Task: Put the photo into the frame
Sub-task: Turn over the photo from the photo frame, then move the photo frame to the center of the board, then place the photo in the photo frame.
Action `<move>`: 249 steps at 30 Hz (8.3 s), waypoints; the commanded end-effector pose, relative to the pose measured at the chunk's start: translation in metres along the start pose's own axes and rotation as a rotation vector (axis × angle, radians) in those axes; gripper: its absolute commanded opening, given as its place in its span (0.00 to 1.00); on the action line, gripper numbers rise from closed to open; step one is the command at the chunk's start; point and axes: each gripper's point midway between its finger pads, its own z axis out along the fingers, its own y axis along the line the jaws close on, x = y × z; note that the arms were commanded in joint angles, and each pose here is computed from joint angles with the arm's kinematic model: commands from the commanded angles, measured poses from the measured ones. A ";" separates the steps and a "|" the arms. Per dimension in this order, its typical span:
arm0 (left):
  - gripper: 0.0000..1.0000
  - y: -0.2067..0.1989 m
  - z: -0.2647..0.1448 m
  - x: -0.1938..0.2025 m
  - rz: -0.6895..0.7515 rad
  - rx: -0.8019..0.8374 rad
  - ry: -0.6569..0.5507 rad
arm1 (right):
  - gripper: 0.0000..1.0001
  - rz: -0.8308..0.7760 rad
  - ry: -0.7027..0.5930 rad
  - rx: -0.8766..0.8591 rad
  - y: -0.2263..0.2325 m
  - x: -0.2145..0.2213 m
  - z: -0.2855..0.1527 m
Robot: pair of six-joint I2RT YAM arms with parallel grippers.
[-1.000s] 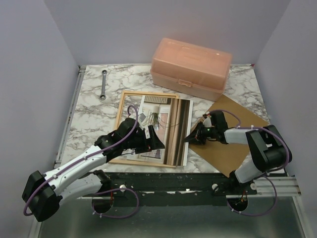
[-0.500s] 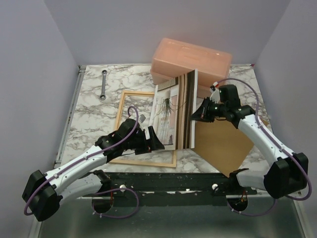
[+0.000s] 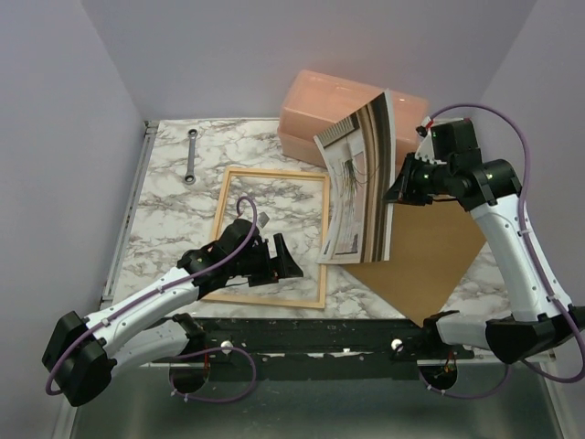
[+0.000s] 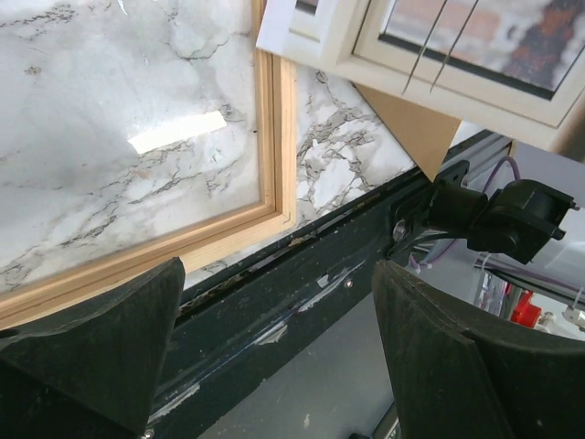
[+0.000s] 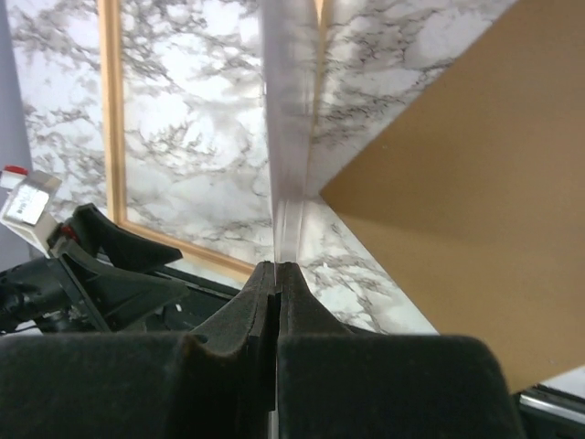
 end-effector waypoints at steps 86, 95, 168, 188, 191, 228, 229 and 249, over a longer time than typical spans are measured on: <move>0.79 -0.048 0.095 -0.072 -0.260 0.423 -0.150 | 0.72 -0.087 0.376 -0.130 0.049 0.149 0.109; 0.79 -0.021 0.093 -0.068 -0.308 0.415 -0.186 | 0.75 -0.089 0.361 -0.085 0.040 0.148 0.110; 0.00 -0.081 -0.300 -0.125 0.154 0.150 -1.073 | 0.53 -0.124 0.448 0.206 -0.008 0.188 0.221; 0.00 -0.078 -0.265 -0.118 0.180 0.128 -0.942 | 0.00 -0.179 0.375 0.334 -0.022 0.171 0.181; 0.00 -0.080 -0.253 -0.117 0.190 0.135 -0.902 | 0.00 -0.176 0.367 0.345 -0.028 0.173 0.168; 0.00 -0.188 -0.170 -0.104 0.357 0.458 -0.375 | 0.95 0.054 0.346 0.083 -0.053 0.148 0.120; 0.00 -0.194 -0.170 -0.102 0.371 0.488 -0.350 | 0.96 0.074 0.335 0.069 -0.055 0.144 0.118; 0.00 -0.012 -0.048 -0.067 0.030 0.184 -0.061 | 0.98 0.158 0.315 0.109 -0.088 0.137 0.115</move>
